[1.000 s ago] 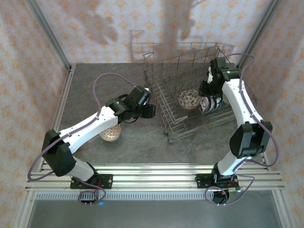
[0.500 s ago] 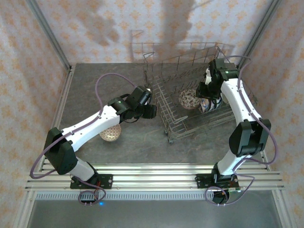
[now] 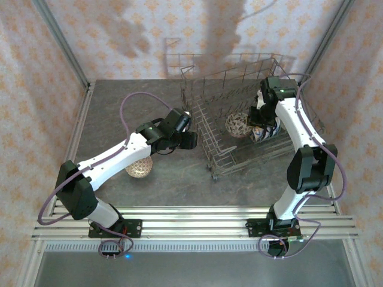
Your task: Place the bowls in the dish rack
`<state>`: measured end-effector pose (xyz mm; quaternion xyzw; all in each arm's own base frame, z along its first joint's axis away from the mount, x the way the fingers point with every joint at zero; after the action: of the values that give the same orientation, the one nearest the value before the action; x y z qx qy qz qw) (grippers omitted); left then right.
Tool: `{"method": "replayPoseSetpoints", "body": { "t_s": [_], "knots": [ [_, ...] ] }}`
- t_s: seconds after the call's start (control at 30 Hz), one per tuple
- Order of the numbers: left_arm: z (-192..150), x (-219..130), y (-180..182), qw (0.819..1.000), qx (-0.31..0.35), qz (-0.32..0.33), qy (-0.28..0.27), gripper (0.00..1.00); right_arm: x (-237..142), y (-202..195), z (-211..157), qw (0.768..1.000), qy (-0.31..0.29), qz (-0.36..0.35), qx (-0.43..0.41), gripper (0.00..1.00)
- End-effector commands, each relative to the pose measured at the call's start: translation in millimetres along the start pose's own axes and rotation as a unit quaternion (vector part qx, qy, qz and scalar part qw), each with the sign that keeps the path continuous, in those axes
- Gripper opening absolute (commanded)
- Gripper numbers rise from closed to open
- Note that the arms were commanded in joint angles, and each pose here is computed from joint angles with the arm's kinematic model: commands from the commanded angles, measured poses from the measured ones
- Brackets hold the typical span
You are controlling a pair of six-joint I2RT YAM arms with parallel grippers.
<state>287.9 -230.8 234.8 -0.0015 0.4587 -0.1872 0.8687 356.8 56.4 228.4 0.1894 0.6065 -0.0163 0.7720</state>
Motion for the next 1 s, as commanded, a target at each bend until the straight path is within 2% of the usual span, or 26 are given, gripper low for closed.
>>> {"method": "replayPoseSetpoints", "body": {
  "t_s": [0.0,0.13,0.27,0.4,0.63,0.77,0.97],
  "knots": [
    [7,-3,1,1.000,-0.003,0.004,-0.006,0.57,2,-1,-3,1.000,0.007,-0.009,-0.001,0.18],
    [8,-3,1,1.000,-0.003,0.003,-0.006,0.57,-4,-1,-1,1.000,-0.001,-0.013,0.001,0.06],
    [8,-3,0,1.000,-0.002,0.003,-0.007,0.57,-20,0,1,0.999,-0.031,-0.021,-0.001,0.01],
    [9,-4,1,1.000,-0.003,0.004,-0.010,0.57,-38,5,1,0.996,-0.075,-0.040,-0.013,0.00],
    [10,-7,0,1.000,-0.005,0.001,-0.017,0.57,-65,9,-8,0.979,-0.169,-0.112,-0.034,0.00],
    [9,-7,0,1.000,-0.009,-0.003,-0.019,0.57,-73,10,-12,0.958,-0.219,-0.174,-0.064,0.00],
    [7,-10,0,1.000,-0.012,-0.003,-0.022,0.57,-69,13,-16,0.930,-0.258,-0.237,-0.108,0.00]
  ]
}}
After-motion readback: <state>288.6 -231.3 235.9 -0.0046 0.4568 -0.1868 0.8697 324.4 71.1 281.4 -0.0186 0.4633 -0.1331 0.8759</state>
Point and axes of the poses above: each hand's point on the last joint's axis, 136 mm out from that joint toward the fingers, its own x axis out along the fingers, its own y axis along the line the jaws close on, z = x × y, the point moved 6 cm from there along -x, back along the fingers, and after that the axes turned 10 degrees about x, right-handed, at the moved point
